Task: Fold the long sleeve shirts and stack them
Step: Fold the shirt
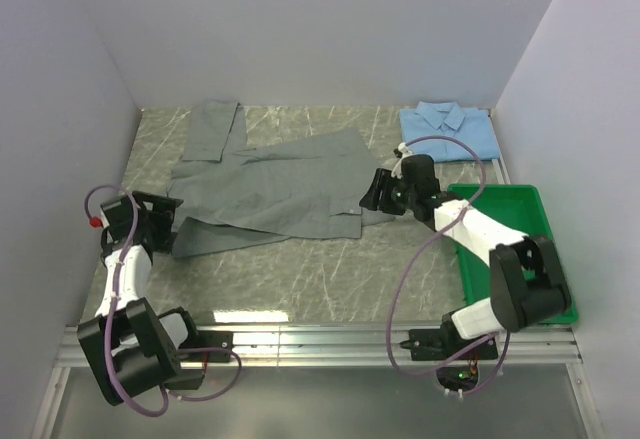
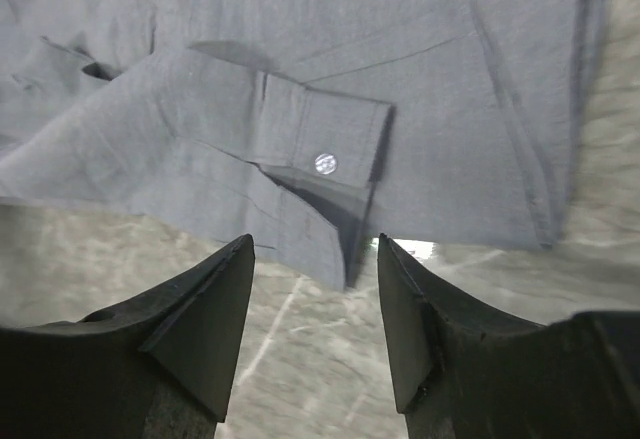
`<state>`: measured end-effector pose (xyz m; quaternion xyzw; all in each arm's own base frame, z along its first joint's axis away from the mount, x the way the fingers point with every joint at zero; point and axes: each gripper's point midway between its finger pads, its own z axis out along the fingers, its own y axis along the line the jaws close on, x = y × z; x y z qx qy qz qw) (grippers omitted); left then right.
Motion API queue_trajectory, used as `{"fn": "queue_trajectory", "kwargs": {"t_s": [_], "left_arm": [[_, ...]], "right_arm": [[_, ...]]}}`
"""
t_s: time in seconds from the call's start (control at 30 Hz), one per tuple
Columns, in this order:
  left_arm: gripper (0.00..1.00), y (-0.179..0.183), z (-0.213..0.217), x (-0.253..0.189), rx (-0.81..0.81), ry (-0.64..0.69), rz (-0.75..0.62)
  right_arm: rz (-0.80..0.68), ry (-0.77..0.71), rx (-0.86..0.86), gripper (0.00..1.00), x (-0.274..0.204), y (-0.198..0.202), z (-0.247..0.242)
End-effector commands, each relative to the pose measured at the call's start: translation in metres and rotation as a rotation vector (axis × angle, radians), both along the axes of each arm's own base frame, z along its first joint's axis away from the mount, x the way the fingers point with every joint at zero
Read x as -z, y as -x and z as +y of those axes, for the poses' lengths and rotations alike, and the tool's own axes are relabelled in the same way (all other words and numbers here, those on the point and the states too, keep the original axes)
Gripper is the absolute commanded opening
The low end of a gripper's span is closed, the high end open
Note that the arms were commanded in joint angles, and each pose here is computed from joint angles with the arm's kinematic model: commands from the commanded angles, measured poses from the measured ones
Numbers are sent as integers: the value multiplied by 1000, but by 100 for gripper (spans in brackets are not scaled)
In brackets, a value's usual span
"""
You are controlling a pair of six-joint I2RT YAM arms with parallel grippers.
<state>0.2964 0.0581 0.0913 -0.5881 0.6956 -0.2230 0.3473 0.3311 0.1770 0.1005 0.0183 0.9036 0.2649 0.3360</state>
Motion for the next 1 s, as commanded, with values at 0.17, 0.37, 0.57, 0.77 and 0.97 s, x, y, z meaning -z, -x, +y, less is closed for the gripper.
{"fn": "queue_trajectory", "kwargs": {"t_s": [0.17,0.37,0.57,0.77,0.97], "left_arm": [[98,6,-7,-14,221,-255,26],[98,5,-10,-22,272,-335,55],[98,0,-12,-19,286,-333,56],[97,0,-12,-16,290,-327,61],[97,-1,-13,-15,297,-322,60]], "right_arm": [[143,-223,42,59,26,-24,19],[183,-254,69,59,43,-35,19],[193,-273,51,58,49,-40,24],[192,-287,37,54,49,-44,27],[204,-310,42,51,55,-51,31]]}}
